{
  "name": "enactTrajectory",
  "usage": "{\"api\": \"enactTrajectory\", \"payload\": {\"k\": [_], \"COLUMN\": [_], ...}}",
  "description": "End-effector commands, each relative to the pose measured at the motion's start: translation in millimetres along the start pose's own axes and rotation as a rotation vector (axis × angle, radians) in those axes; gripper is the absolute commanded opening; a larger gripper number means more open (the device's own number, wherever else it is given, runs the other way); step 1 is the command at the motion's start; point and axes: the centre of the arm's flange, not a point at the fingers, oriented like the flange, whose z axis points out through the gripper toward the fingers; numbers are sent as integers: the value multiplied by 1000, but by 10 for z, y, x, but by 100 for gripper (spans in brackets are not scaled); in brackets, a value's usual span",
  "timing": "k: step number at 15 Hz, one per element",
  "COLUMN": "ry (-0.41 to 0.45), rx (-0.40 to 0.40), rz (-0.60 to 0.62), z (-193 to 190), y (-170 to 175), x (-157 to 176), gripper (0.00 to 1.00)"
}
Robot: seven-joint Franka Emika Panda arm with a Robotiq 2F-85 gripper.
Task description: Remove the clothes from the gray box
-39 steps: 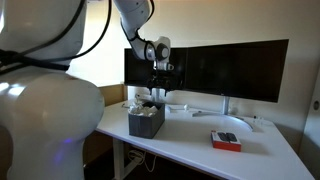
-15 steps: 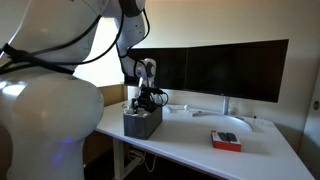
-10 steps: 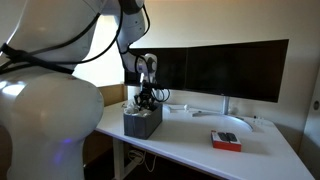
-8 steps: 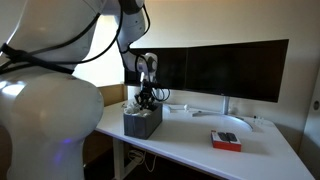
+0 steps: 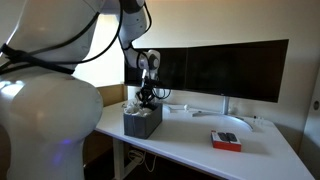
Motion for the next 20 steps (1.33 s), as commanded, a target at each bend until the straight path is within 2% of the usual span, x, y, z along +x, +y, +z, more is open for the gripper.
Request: {"api": "enactTrajectory", "payload": {"k": [1, 5, 6, 7, 8, 10, 18, 20], "ry": [60, 123, 118, 105, 84, 42, -73, -93], "rx": [-25, -114, -107, -94, -71, -31, 76, 91], "rz": [-19, -44, -41, -43, -54, -72, -166, -175], "z": [-498, -1115, -1173, -1153, -1101, -918, 95, 279], "y": [53, 86, 103, 120, 108, 98, 130, 145], "x": [13, 148, 161, 150, 122, 56, 23, 50], "gripper": [8, 7, 5, 31, 30, 40, 91, 99]}}
